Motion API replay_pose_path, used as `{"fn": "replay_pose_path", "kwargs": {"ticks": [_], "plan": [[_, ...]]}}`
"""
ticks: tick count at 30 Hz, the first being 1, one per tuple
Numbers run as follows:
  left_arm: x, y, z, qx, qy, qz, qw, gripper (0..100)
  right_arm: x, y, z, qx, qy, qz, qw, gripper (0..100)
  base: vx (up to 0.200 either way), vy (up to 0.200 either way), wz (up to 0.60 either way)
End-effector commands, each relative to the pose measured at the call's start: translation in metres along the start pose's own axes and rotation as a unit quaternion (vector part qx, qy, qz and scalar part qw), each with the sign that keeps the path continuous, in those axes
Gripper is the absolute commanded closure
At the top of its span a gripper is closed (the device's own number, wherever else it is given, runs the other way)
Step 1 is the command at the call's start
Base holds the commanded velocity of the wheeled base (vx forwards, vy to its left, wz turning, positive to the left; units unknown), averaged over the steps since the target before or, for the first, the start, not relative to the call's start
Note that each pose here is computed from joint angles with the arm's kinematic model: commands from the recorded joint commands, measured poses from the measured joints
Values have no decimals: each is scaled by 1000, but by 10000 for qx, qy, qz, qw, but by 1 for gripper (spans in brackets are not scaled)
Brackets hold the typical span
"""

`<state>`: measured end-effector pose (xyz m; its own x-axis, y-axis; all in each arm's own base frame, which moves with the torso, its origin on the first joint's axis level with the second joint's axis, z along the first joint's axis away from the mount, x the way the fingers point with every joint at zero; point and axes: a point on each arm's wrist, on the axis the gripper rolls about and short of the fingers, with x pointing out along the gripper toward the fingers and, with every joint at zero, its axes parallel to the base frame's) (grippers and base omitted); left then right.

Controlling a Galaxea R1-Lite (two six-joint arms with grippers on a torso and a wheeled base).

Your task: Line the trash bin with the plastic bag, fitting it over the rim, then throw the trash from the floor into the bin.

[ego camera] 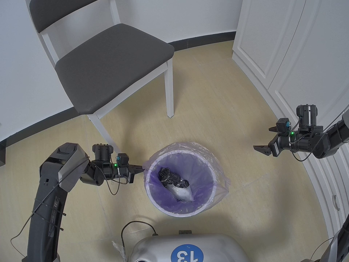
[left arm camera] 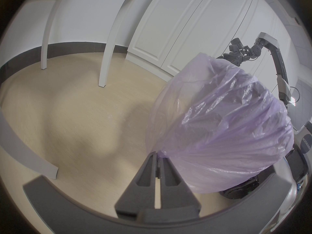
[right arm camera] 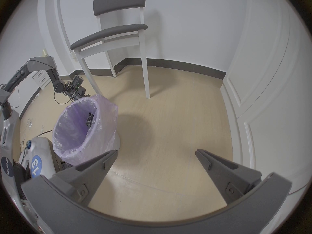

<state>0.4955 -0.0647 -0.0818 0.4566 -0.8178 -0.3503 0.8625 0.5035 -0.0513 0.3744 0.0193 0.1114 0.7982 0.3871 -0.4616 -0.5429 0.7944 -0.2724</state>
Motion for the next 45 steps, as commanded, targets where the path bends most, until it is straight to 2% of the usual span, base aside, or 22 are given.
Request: {"fn": "replay_pose_path", "kwargs": {"ticks": [1,7,14,15,16,21,27,33,38,45], "plan": [[10,-1,-3,40,-18,-58,10000,100,11,1,-8,33,92,78,9999,0,0,0,0],[26,0,-4,58,-48,-151,9999,100,24,8,-14,1,108,187,9998,0,0,0,0],[20,4,-7,97,-43,-82,9999,100,36,31,-24,-84,149,468,9988,0,0,0,0],[17,6,-8,109,-45,-53,9999,0,42,39,-28,-136,214,588,9980,0,0,0,0],[14,5,-9,60,-11,-39,10000,0,45,48,-31,-195,285,727,9968,0,0,0,0],[7,6,-10,29,13,0,10000,0,45,52,-35,-309,357,799,9957,0,0,0,0],[-9,7,-5,82,46,114,9999,0,45,67,-45,-713,503,1044,9907,0,0,0,0],[-20,7,3,101,21,198,9998,0,39,81,-48,-785,576,1249,9874,0,0,0,0],[-38,7,14,214,-30,408,9989,0,43,99,-54,-1000,673,1535,9808,0,0,0,0],[-65,4,17,317,-94,815,9961,0,68,110,-66,-1054,786,1731,9761,0,0,0,0]]}}
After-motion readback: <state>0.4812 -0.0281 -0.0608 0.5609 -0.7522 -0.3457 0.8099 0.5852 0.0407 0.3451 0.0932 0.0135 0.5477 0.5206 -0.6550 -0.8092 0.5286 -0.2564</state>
